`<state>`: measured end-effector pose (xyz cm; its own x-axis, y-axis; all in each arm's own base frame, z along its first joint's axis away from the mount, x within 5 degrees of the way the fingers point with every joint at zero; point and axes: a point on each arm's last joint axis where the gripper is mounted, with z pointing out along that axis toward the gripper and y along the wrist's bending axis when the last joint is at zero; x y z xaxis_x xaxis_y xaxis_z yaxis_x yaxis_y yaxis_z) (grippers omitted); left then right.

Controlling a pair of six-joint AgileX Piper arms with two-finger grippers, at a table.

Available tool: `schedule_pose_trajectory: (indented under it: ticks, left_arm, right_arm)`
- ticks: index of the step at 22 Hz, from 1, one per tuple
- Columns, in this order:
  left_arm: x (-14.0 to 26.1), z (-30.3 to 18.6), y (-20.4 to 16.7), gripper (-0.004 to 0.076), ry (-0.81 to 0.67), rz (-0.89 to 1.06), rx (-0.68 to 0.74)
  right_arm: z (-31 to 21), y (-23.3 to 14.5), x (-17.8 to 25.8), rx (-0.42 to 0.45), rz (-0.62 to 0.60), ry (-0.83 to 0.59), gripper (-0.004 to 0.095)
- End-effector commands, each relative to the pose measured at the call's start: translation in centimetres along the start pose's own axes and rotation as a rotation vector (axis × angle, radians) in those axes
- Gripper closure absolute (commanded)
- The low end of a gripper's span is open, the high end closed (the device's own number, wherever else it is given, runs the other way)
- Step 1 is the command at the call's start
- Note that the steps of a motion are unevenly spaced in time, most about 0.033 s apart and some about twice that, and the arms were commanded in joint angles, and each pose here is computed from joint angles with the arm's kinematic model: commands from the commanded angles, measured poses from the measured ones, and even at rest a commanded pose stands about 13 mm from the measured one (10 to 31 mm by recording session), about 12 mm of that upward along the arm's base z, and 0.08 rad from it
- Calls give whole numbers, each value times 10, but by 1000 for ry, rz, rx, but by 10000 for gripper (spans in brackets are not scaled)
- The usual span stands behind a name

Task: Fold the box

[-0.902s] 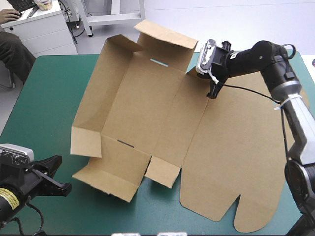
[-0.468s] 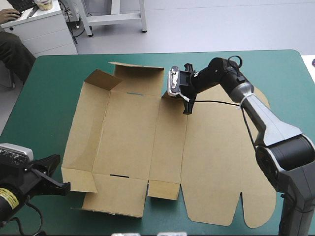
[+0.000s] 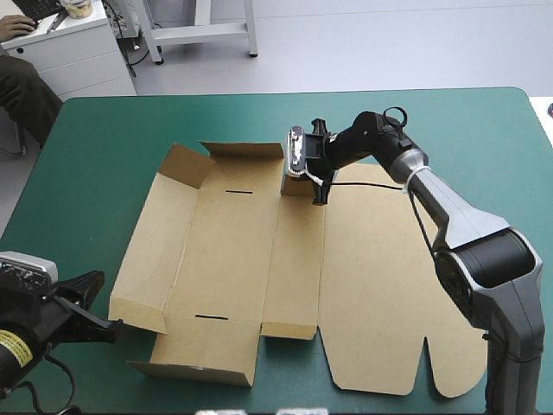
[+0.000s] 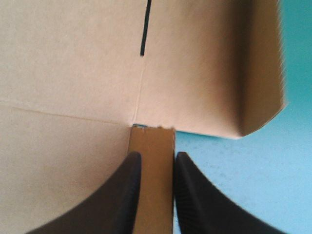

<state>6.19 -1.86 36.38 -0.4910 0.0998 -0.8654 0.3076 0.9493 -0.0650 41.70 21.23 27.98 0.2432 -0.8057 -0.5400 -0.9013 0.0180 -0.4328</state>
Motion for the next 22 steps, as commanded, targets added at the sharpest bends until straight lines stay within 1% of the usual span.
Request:
schedule_pose_trajectory:
  ticks: [1, 3, 4, 7, 8, 9, 10, 11, 12, 13, 14, 15, 17, 18, 19, 21, 22]
  left_arm:
    - [-13, -6, -1, 734, -85, 5, 15]
    - [-13, -6, -1, 734, -86, 6, 13]
    - [-13, -6, -1, 734, -86, 6, 13]
    - [-13, -6, -1, 734, -86, 7, 12]
    - [-13, -6, -1, 734, -86, 7, 12]
    - [-13, -6, -1, 734, -88, 7, 12]
    - [-13, -6, -1, 734, -88, 7, 12]
    - [-13, -6, -1, 734, -88, 7, 12]
    - [-13, -6, -1, 734, -88, 7, 12]
    - [-13, -6, -1, 734, -88, 7, 12]
    - [-13, -6, -1, 734, -88, 7, 12]
    - [-13, -6, -1, 734, -90, 7, 13]
    - [-14, -6, -1, 734, -97, 7, 16]
    - [-14, -6, -1, 734, -97, 7, 16]
    - [-14, -6, 0, 734, -100, 14, 7]
    - [-15, -6, 3, 734, -112, 39, -26]
    - [-15, -6, 3, 734, -114, 42, -31]
  right_arm:
    - [-34, -12, -24, 116, -13, -73, 376]
    - [-37, -13, -26, 122, 5, -78, 280]
    - [-38, -13, -27, 123, 28, -81, 264]
    - [-48, -13, -32, 138, 117, -97, 298]
    - [-59, -14, -37, 153, 194, -110, 346]
    - [-68, -14, -41, 166, 233, -120, 380]
    - [-83, -14, -48, 186, 303, -139, 463]
    - [-92, -14, -51, 202, 329, -148, 519]
    - [-110, -12, -56, 227, 356, -155, 632]
    - [-119, -11, -59, 238, 362, -153, 701]
    - [-136, -8, -62, 255, 382, -132, 840]
    - [-144, -6, -62, 266, 394, -110, 906]
    - [-167, 2, -59, 302, 487, 1, 923]
    - [-172, 5, -55, 309, 563, 45, 923]
    - [-176, 8, -50, 311, 646, 105, 923]
    - [-179, 13, -39, 309, 760, 211, 923]
    - [-180, 14, -35, 311, 796, 249, 923]
